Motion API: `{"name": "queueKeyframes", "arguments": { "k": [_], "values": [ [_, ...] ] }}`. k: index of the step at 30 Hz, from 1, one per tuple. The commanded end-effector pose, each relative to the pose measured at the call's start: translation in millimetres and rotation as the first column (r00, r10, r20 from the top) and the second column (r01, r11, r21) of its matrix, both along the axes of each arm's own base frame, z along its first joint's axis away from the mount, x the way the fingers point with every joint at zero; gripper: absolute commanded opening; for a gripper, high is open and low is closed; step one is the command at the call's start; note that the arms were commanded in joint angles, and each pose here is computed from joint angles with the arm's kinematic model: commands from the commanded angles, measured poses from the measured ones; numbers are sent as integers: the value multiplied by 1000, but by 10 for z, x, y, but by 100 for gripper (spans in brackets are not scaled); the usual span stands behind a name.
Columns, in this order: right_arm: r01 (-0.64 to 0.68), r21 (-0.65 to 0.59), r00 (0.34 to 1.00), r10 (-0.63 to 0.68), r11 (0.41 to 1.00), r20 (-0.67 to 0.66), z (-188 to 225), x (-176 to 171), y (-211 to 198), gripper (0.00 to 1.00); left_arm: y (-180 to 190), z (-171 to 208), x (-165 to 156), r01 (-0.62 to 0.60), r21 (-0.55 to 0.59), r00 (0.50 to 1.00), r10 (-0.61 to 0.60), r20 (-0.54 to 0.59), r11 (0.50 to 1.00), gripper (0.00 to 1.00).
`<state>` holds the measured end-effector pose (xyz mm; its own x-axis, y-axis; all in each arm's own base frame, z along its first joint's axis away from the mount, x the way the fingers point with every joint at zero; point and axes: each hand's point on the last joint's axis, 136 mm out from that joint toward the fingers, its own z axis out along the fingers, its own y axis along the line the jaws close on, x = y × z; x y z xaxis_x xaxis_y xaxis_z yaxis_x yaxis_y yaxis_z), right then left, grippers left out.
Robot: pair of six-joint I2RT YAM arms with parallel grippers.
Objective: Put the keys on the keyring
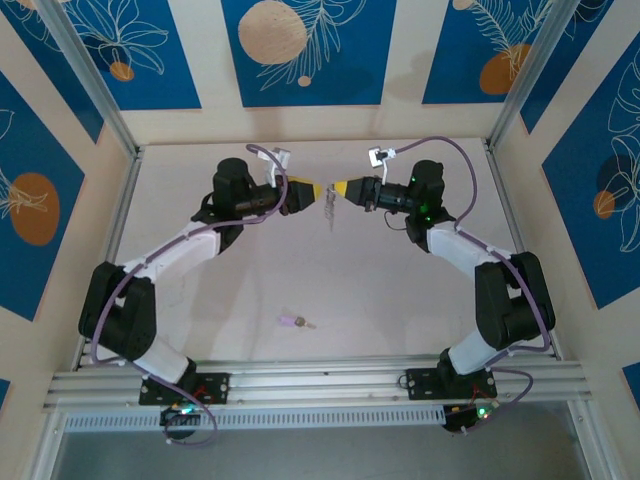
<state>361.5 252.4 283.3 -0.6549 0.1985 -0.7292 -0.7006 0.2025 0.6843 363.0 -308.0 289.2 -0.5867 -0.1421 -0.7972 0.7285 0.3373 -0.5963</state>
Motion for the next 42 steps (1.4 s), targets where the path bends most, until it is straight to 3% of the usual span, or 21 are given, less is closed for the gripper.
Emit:
{"name": "queueKeyframes", "arguments": {
  "k": [1, 13, 42],
  "values": [
    [-27, 29, 1000, 27, 999, 9, 19, -59, 23, 0, -75, 237, -34, 79, -119, 996, -75, 42, 990, 48],
    [-23, 29, 1000, 24, 999, -17, -31, -62, 39, 0, -118, 216, 4, 95, -187, 995, -94, 11, 978, 42],
    [-20, 45, 1000, 21, 999, -18, 43, -32, 68, 0, -265, 56, -118, 161, -168, 986, -167, -17, 972, 31]
  ]
}}
